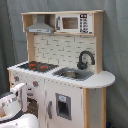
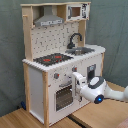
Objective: Play with the kitchen
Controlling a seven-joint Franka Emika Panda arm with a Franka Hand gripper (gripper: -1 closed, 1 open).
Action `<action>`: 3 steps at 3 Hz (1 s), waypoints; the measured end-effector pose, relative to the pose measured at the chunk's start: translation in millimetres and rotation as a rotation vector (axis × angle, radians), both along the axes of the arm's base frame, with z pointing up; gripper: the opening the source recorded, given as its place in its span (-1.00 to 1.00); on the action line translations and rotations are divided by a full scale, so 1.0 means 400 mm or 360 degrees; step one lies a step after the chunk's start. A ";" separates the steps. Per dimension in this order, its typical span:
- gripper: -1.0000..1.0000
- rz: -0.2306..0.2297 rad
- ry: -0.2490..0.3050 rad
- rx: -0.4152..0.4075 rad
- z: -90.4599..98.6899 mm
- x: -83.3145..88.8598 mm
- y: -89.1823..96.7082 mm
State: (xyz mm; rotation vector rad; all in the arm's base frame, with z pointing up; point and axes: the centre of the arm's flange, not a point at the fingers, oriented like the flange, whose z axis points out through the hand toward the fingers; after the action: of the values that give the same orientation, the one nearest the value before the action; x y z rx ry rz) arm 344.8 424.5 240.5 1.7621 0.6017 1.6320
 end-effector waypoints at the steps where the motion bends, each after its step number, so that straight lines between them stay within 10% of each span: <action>1: 1.00 0.0002 -0.0002 0.0016 0.000 0.001 0.003; 2: -1.00 0.0003 -0.0002 0.0016 0.000 0.001 0.003; 3: -1.00 -0.0026 -0.0045 0.0018 0.002 -0.046 0.022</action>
State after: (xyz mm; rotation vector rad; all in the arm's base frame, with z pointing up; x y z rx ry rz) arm 326.3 433.2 241.4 1.7450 0.5643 1.6495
